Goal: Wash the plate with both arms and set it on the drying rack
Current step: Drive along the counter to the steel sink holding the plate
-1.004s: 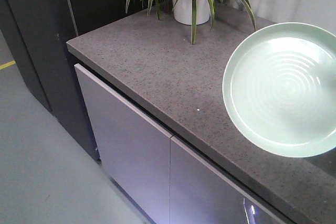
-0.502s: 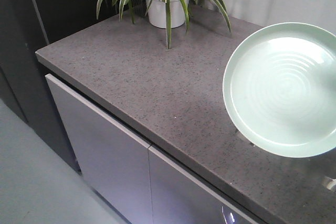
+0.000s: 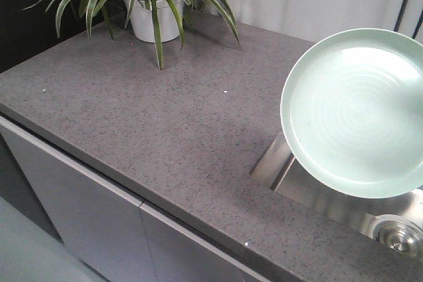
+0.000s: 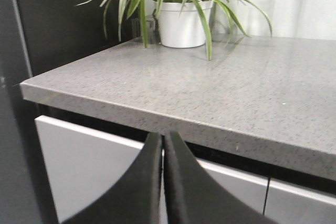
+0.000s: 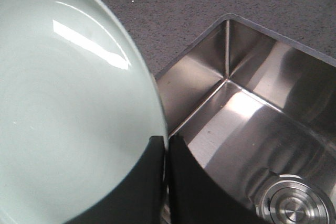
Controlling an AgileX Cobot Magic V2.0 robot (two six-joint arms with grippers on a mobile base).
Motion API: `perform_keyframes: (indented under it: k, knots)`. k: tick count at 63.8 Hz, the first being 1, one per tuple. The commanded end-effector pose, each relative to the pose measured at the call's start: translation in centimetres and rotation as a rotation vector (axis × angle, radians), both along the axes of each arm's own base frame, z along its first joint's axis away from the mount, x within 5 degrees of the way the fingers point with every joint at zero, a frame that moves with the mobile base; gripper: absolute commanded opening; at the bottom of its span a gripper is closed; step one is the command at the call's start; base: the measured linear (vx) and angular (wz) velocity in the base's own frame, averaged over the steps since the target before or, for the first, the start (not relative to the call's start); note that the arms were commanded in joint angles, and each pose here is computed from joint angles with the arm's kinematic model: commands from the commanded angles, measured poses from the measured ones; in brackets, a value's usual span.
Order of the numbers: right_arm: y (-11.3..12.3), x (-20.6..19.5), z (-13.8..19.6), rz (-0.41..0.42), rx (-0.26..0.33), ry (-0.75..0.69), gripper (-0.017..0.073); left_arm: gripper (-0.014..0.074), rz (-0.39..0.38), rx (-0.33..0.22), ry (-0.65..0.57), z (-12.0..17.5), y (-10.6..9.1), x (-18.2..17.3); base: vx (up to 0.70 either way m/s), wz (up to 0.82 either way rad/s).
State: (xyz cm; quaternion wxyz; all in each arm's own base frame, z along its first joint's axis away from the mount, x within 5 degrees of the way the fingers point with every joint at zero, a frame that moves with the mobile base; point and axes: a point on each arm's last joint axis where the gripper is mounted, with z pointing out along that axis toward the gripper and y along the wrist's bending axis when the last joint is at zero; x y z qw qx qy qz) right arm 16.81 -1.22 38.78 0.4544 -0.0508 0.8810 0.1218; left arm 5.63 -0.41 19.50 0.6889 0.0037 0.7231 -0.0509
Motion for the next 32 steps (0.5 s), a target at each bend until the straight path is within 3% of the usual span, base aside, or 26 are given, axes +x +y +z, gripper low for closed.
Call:
perform_keyframes:
  k: [1, 32]
  knots:
    - [-0.01, -0.04, 1.38, -0.024, 0.013, -0.084, -0.0003, -0.0006, -0.005, -0.015, -0.058, -0.07, -0.05, -0.02, 0.06, -0.24]
    - [-0.01, -0.04, 1.38, -0.024, 0.013, -0.084, -0.0003, -0.0006, -0.005, -0.015, -0.058, -0.07, -0.05, -0.02, 0.06, -0.25]
